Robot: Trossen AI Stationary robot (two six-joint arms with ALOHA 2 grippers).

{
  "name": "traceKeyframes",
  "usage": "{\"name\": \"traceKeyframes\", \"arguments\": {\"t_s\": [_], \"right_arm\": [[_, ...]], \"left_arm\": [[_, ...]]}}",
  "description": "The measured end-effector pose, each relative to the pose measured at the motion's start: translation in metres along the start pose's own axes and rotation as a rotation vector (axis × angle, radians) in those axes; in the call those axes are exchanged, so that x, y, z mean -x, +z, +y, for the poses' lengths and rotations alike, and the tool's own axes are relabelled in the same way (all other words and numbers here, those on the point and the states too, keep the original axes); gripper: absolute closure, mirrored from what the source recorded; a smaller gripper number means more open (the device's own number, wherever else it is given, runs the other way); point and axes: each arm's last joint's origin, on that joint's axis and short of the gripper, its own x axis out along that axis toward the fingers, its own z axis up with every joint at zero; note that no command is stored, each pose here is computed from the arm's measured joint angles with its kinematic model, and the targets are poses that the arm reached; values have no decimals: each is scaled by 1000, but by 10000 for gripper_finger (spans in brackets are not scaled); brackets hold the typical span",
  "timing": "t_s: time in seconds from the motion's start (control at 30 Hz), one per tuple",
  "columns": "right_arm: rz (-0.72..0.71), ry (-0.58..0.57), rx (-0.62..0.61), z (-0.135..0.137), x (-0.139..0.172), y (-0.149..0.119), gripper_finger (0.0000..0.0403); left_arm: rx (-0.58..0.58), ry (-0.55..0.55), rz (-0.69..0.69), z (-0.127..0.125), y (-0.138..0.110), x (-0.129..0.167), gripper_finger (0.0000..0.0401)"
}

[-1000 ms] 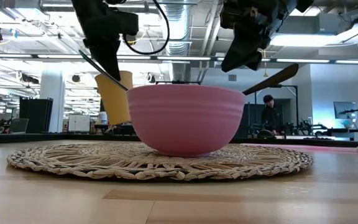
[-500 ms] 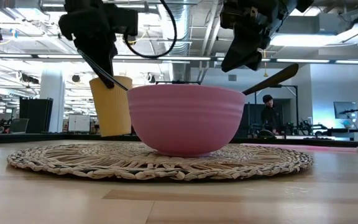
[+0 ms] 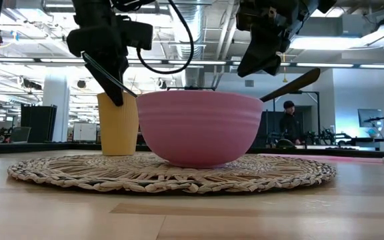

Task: Pick & Place Utensil
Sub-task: Put the yellow cup on the top left of the pink bowl on the brown mat, then put the pink straw into the yellow cup on the brown mat

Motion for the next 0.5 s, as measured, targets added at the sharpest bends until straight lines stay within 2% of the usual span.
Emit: {"name": "traceKeyframes", "arguments": {"t_s": [0.3, 0.5], "right_arm": [[0, 0, 0, 0, 0, 0, 347], [-37, 2, -7, -2, 0, 4, 346]], "left_arm": [[8, -1, -29, 2, 0, 6, 290], [38, -12, -130, 10, -2, 31, 277]]}}
